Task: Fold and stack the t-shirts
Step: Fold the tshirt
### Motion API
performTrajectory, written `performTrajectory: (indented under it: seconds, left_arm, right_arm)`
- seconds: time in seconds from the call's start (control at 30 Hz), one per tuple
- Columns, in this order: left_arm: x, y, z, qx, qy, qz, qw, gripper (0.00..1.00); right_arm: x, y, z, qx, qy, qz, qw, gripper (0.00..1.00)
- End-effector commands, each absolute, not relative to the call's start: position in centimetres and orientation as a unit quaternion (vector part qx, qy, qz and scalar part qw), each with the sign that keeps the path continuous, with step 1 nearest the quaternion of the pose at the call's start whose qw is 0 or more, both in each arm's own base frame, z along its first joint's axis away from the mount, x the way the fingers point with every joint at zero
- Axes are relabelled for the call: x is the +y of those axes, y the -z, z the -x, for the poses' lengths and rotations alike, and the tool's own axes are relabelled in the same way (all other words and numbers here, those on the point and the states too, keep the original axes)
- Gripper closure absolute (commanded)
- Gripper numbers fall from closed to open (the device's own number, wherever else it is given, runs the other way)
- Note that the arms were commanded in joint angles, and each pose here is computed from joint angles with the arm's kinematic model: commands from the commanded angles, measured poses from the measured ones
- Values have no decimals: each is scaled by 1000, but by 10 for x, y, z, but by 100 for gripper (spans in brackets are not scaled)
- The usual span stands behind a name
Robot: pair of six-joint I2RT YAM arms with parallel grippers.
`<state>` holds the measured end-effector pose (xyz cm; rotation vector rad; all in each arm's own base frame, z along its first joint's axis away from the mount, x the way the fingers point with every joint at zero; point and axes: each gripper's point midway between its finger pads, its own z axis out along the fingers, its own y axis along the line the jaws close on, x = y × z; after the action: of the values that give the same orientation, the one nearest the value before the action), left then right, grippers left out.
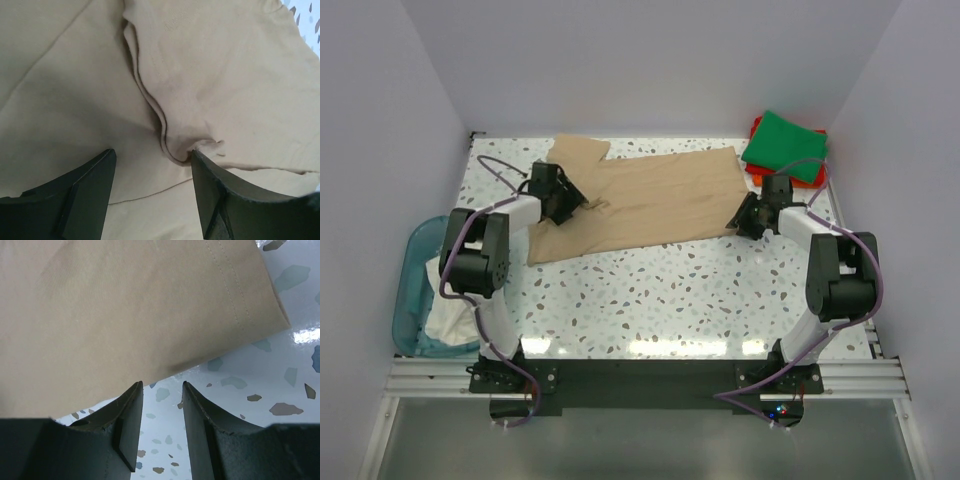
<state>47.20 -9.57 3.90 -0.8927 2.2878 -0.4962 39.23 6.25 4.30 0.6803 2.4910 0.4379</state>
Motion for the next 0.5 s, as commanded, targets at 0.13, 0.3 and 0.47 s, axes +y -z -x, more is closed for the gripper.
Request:
performTrajectory:
  seconds: [0.13, 0.3, 0.47]
  left_arm:
    - [-117, -63, -492, 853, 209, 311, 363, 32]
    - [-127, -60, -505, 854, 217, 306, 361, 32]
    - [-133, -63, -515, 851, 227, 303, 364, 32]
  right_arm:
    - [66, -67, -407, 906, -182, -236, 300, 59]
    - [67, -68, -407, 905, -185, -236, 301, 59]
    - [67, -69, -409, 905, -185, -237, 302, 59]
